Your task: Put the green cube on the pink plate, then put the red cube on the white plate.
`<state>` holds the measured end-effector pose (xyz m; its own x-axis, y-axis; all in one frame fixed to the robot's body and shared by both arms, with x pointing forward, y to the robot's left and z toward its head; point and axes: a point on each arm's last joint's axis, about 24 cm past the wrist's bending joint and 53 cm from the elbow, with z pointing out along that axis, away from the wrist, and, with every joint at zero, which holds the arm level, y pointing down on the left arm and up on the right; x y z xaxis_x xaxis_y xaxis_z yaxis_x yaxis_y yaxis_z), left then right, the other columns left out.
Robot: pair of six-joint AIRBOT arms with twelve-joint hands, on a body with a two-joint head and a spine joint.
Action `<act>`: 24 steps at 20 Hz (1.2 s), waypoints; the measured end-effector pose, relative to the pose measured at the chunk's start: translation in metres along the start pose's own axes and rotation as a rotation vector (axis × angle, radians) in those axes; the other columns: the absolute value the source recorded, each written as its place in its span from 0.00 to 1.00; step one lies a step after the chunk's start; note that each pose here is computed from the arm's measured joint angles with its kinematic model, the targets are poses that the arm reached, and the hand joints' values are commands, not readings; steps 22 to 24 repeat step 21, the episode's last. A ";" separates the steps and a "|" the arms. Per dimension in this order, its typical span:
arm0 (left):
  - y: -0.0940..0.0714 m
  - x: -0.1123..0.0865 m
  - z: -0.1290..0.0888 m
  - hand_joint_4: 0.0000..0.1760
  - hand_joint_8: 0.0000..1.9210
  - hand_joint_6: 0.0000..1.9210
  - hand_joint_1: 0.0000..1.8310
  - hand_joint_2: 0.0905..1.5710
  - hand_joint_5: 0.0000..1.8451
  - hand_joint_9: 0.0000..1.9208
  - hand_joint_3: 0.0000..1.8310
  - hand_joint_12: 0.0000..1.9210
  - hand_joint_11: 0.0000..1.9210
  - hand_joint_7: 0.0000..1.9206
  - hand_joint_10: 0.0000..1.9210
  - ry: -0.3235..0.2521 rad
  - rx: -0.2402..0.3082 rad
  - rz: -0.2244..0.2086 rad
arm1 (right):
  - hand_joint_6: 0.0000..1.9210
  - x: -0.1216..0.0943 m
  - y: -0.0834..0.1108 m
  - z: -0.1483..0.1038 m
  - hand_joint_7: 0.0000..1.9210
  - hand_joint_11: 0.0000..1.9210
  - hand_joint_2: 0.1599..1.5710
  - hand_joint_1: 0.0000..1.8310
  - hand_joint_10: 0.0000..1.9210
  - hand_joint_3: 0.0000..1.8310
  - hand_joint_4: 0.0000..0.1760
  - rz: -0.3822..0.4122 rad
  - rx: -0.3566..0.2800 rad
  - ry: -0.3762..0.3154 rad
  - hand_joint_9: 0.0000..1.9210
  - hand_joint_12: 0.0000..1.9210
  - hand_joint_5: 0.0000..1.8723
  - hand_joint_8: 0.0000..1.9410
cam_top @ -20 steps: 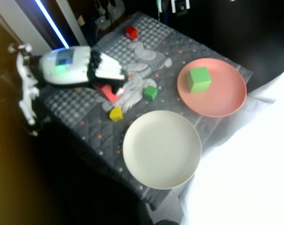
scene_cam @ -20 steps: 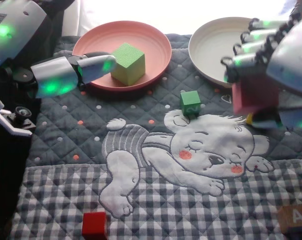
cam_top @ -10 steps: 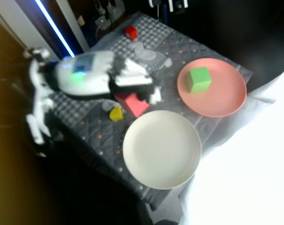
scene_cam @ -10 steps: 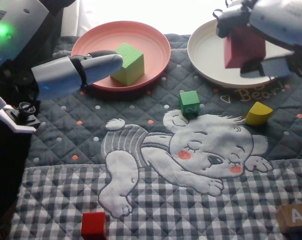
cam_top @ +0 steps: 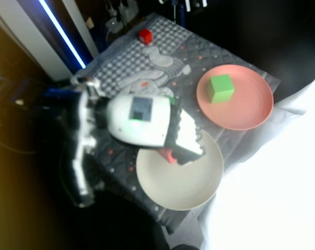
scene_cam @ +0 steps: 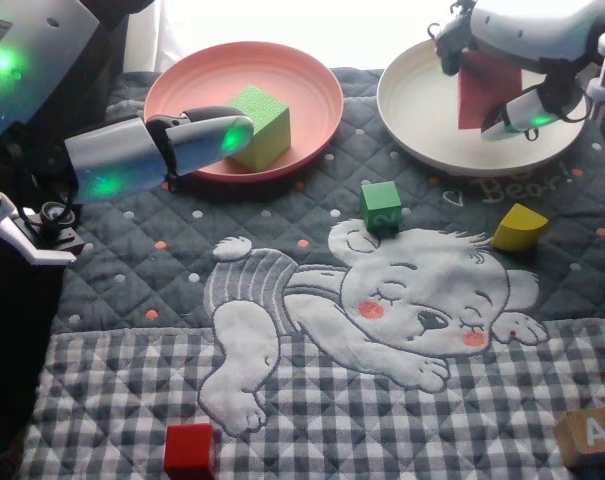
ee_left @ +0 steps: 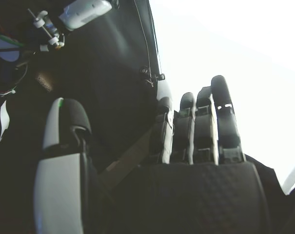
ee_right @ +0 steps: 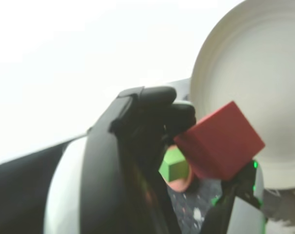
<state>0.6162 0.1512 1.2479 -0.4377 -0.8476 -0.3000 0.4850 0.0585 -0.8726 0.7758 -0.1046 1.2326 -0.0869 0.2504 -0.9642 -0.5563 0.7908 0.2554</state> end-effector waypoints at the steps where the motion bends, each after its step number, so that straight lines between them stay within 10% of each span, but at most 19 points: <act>1: -0.001 0.001 0.000 0.37 0.01 0.01 0.27 0.65 0.11 0.08 0.00 0.53 0.00 0.09 0.01 0.000 0.001 -0.002 | 0.61 0.001 -0.001 0.000 0.41 0.16 0.75 0.65 0.70 0.00 0.00 0.000 0.003 0.005 0.26 0.92 0.42 0.73; 3: -0.001 0.000 0.000 0.32 0.00 0.00 0.29 0.65 0.12 0.08 0.00 0.50 0.00 0.09 0.01 0.000 0.003 -0.002 | 0.28 0.003 -0.002 0.000 0.29 0.03 0.61 0.68 0.36 0.00 0.00 0.001 0.007 0.012 0.20 0.75 0.30 0.27; 5: -0.001 0.000 0.000 0.28 0.00 0.00 0.29 0.65 0.13 0.07 0.00 0.48 0.00 0.09 0.00 0.000 0.004 -0.001 | 0.08 0.003 -0.002 0.000 0.22 0.00 0.56 0.64 0.11 0.00 0.00 0.000 0.008 0.014 0.15 0.54 0.23 0.04; 7: -0.001 0.001 0.000 0.31 0.00 0.00 0.29 0.65 0.13 0.07 0.00 0.43 0.00 0.09 0.00 0.000 0.004 -0.001 | 0.01 0.003 -0.002 0.000 0.12 0.00 0.52 0.59 0.02 0.00 0.00 0.000 0.008 0.013 0.08 0.27 0.14 0.01; 10: -0.001 0.000 0.000 0.25 0.00 0.00 0.29 0.65 0.13 0.06 0.00 0.40 0.00 0.09 0.00 -0.001 0.004 -0.001 | 0.00 0.004 0.001 -0.001 0.05 0.00 0.51 0.57 0.00 0.00 0.00 0.003 0.002 0.016 0.03 0.13 0.08 0.00; 15: 0.000 -0.003 -0.006 0.26 0.01 0.00 0.28 0.65 0.15 0.11 0.00 0.52 0.00 0.12 0.01 -0.020 -0.001 -0.010 | 0.01 -0.025 0.019 -0.032 0.08 0.00 0.51 0.48 0.01 0.00 0.00 0.009 -0.056 -0.054 0.06 0.28 0.09 0.00; 18: -0.002 -0.012 -0.012 0.00 0.01 0.01 0.37 0.75 0.23 0.19 0.00 0.69 0.00 0.21 0.03 -0.050 0.011 -0.007 | 0.02 -0.056 0.043 -0.068 0.11 0.00 0.52 0.40 0.01 0.00 0.00 0.015 -0.147 -0.178 0.09 0.40 0.13 0.01; 24: -0.010 -0.024 -0.020 0.00 0.01 0.01 0.35 0.78 0.27 0.25 0.00 0.67 0.06 0.26 0.03 -0.090 0.026 -0.004 | 0.01 -0.061 0.071 -0.099 0.12 0.00 0.58 0.30 0.02 0.02 0.00 0.027 -0.238 -0.241 0.10 0.46 0.12 0.01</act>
